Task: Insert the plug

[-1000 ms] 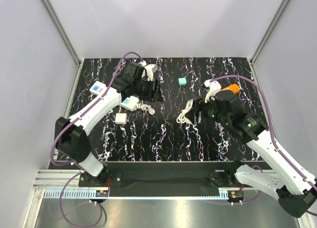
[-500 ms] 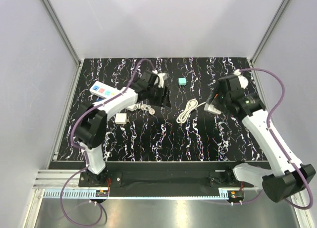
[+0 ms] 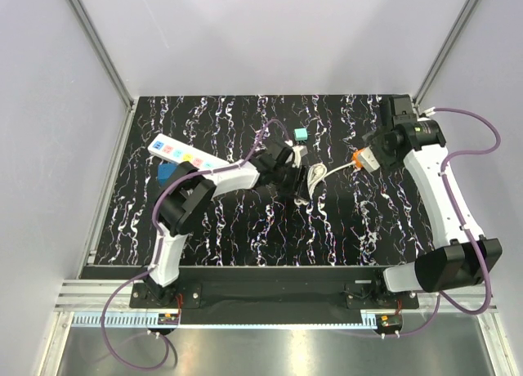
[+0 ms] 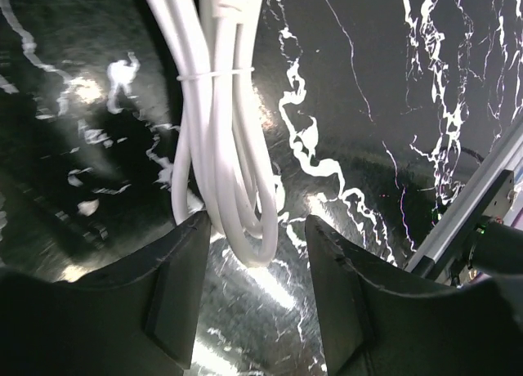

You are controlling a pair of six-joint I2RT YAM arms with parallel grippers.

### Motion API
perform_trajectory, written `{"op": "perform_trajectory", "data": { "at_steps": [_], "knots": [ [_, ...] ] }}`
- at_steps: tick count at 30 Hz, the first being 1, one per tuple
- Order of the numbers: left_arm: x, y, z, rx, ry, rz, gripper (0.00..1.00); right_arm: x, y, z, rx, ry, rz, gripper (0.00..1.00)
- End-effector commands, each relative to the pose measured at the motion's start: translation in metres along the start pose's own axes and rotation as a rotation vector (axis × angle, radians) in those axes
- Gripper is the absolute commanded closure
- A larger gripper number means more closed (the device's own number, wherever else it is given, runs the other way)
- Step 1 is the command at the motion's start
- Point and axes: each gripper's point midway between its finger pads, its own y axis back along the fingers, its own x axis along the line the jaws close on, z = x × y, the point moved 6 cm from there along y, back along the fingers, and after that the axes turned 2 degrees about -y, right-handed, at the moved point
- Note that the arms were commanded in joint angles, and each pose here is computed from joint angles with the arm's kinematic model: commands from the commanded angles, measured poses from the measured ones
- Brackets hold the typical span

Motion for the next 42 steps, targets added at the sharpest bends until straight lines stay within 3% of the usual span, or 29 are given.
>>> {"op": "perform_trajectory", "data": {
  "at_steps": [1, 5, 8, 9, 12, 17, 19, 22, 23, 24, 25, 27, 33, 36, 39, 42],
  "knots": [
    [-0.020, -0.005, 0.022, -0.085, -0.052, -0.069, 0.46, -0.005, 0.010, 0.014, -0.060, -0.037, -0.002, 1.00],
    [-0.017, -0.017, 0.018, -0.076, -0.055, -0.053, 0.48, -0.015, 0.012, 0.021, -0.127, -0.018, -0.001, 1.00],
    [-0.024, -0.023, 0.015, -0.058, -0.056, -0.081, 0.71, -0.023, 0.009, 0.023, -0.156, 0.024, -0.016, 1.00],
    [-0.028, -0.024, 0.012, -0.052, -0.050, -0.088, 0.84, -0.025, 0.007, 0.024, -0.165, 0.031, -0.028, 1.00],
    [-0.045, -0.019, -0.003, -0.059, -0.019, -0.133, 0.98, -0.029, 0.001, 0.026, -0.173, 0.032, -0.055, 1.00],
    [-0.071, -0.007, -0.047, -0.089, 0.054, -0.186, 1.00, -0.028, -0.014, 0.026, -0.142, -0.053, -0.091, 1.00],
    [-0.087, -0.005, -0.065, -0.086, 0.118, -0.222, 0.96, -0.028, -0.026, 0.026, -0.131, -0.092, -0.127, 1.00],
    [-0.112, 0.000, -0.087, -0.098, 0.151, -0.286, 0.77, -0.026, -0.042, 0.023, -0.094, -0.131, -0.165, 1.00],
    [-0.120, 0.005, -0.088, -0.107, 0.145, -0.307, 0.69, -0.025, -0.047, 0.022, -0.081, -0.144, -0.174, 1.00],
    [-0.130, 0.007, -0.093, -0.097, 0.134, -0.325, 0.51, -0.024, -0.050, 0.022, -0.076, -0.155, -0.180, 1.00],
    [-0.135, 0.011, -0.093, -0.100, 0.127, -0.336, 0.40, -0.023, -0.057, 0.021, -0.072, -0.180, -0.196, 1.00],
    [-0.145, 0.026, -0.088, -0.110, 0.102, -0.349, 0.29, -0.021, -0.065, 0.022, -0.068, -0.222, -0.218, 1.00],
    [-0.131, 0.075, -0.058, -0.200, -0.027, -0.161, 0.24, -0.013, -0.096, 0.033, -0.116, -0.236, -0.274, 1.00],
    [-0.109, 0.076, -0.047, -0.198, -0.027, -0.090, 0.34, -0.026, -0.116, 0.051, -0.149, -0.250, -0.347, 1.00],
    [-0.099, 0.069, -0.040, -0.175, 0.012, -0.121, 0.40, -0.040, -0.135, 0.062, -0.164, -0.269, -0.407, 1.00],
    [-0.100, 0.064, -0.040, -0.151, 0.015, -0.146, 0.40, -0.047, -0.152, 0.070, -0.170, -0.260, -0.445, 1.00]
  ]
}}
